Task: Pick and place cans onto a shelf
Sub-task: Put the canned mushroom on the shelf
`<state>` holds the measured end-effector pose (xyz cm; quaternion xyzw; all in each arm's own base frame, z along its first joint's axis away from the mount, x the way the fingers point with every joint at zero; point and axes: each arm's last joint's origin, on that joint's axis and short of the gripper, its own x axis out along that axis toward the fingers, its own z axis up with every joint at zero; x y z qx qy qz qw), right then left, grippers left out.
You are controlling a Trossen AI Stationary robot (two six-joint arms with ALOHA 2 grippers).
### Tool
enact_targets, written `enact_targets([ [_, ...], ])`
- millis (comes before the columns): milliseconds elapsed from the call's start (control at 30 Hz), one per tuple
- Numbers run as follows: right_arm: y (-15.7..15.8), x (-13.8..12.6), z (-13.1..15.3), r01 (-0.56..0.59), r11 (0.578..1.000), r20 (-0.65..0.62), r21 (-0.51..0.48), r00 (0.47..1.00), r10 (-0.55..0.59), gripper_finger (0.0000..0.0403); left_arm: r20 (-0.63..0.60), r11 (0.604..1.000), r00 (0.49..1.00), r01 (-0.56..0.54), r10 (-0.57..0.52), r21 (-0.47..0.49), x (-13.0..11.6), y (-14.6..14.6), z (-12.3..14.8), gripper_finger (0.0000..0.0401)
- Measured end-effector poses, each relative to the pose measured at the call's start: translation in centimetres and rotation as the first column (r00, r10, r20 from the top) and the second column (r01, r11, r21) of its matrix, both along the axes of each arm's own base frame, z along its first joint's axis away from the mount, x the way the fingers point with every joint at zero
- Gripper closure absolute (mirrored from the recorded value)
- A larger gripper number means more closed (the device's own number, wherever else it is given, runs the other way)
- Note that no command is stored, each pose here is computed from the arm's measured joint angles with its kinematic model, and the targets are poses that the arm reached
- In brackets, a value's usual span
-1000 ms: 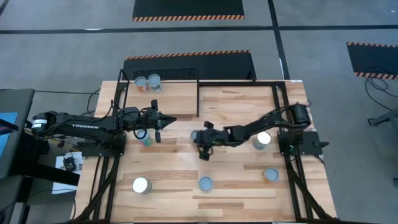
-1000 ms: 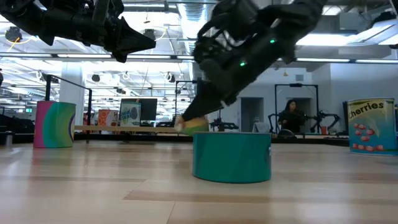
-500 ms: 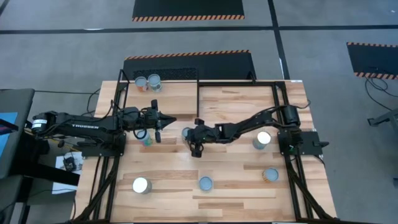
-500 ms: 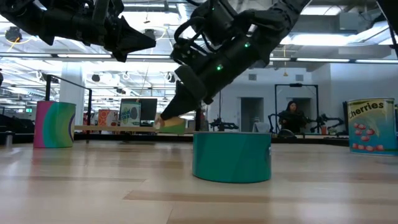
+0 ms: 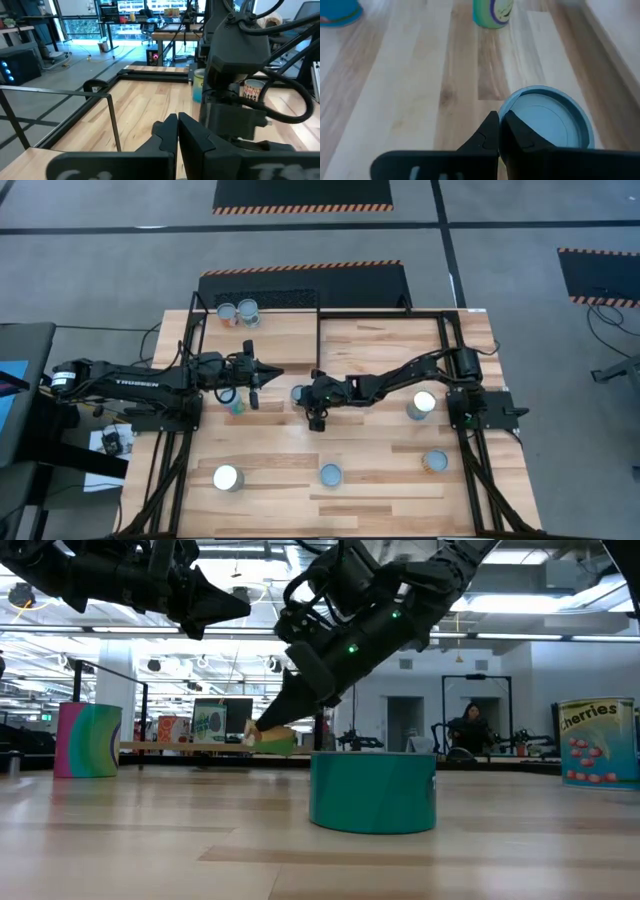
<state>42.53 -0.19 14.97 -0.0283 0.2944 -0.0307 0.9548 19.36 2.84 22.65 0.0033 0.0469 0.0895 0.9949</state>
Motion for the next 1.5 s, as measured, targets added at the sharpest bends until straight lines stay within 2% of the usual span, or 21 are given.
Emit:
enact_targets([
  [467,0.21,-0.08,-0.13,-0.036,0.998,-0.019,-0.051,0.999,0.035,0.038,0.0,1.0,1.0,0.0,0.0,0.0,0.0,0.0,0.0,0.0397],
  [900,-0.05,0.01,-0.01,-0.043,0.998,-0.004,-0.044,0.999,0.043,0.0377,0.0,1.0,1.0,0.0,0.0,0.001,0.0,0.0,0.0,0.0398],
  [1167,-0.27,0.0,-0.02,-0.036,0.999,-0.003,-0.022,0.999,0.036,0.0359,0.0,1.0,1.0,0.0,0.0,0.0,0.0,0.0,-0.01,0.0398],
  [1500,-0.34,-0.04,-0.08,-0.019,1.0,-0.008,0.0,1.0,0.019,0.0312,0.001,1.0,1.0,0.0,0.0,0.0,0.0,0.0,0.0,0.0398],
])
